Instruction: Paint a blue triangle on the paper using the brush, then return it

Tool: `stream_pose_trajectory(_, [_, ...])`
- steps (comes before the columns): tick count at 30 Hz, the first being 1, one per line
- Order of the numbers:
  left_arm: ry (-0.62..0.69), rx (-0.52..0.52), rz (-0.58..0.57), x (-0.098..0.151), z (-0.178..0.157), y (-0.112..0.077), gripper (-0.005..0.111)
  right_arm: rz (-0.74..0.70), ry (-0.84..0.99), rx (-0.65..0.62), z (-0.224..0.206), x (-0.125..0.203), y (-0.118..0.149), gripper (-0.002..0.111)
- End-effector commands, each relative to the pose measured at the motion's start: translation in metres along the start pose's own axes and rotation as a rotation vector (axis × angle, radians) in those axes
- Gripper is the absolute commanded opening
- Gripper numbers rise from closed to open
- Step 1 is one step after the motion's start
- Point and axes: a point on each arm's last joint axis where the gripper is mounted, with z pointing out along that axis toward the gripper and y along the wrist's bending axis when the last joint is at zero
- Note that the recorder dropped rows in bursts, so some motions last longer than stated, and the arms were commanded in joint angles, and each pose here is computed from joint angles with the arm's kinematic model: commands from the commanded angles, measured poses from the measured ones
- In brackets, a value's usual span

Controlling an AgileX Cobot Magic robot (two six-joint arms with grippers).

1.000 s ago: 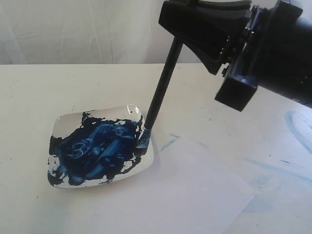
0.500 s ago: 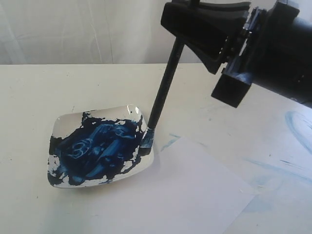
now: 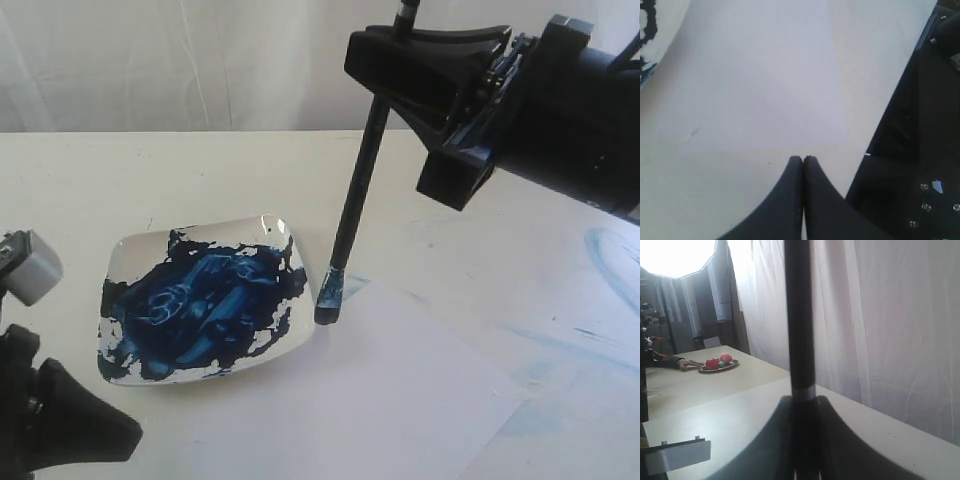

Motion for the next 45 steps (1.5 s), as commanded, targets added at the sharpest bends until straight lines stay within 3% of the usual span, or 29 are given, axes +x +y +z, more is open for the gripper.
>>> stream_pose_trajectory(1, [0.019,0.059,0.027,-0.016,0.007,0.005,0.000,-0.001,0.008,0.028,-0.001,0.001,-0.002,0.000])
stream_pose_trajectory(8, [0.158,0.059,0.053,-0.026,0.031,0.019,0.000,-0.005,0.059,0.093,-0.001,0.006,-0.008,0.000])
stream_pose_trajectory(19, [0.279,0.078,0.070,-0.018,0.076,0.029,0.000,-0.001,0.055,-0.005,0.012,0.024,-0.013,0.000])
stream_pose_trajectory(24, [0.274,0.029,0.066,-0.018,0.082,0.036,0.000,0.004,0.021,-0.099,0.021,0.036,-0.014,0.000])
stream_pose_trajectory(30, [0.259,-0.041,0.061,-0.019,0.088,0.046,0.000,0.027,0.063,-0.100,0.027,0.053,-0.021,0.000])
stream_pose_trajectory(45, [0.251,-0.015,0.072,-0.017,0.099,0.052,0.000,0.010,0.077,-0.111,0.031,0.064,-0.025,0.000])
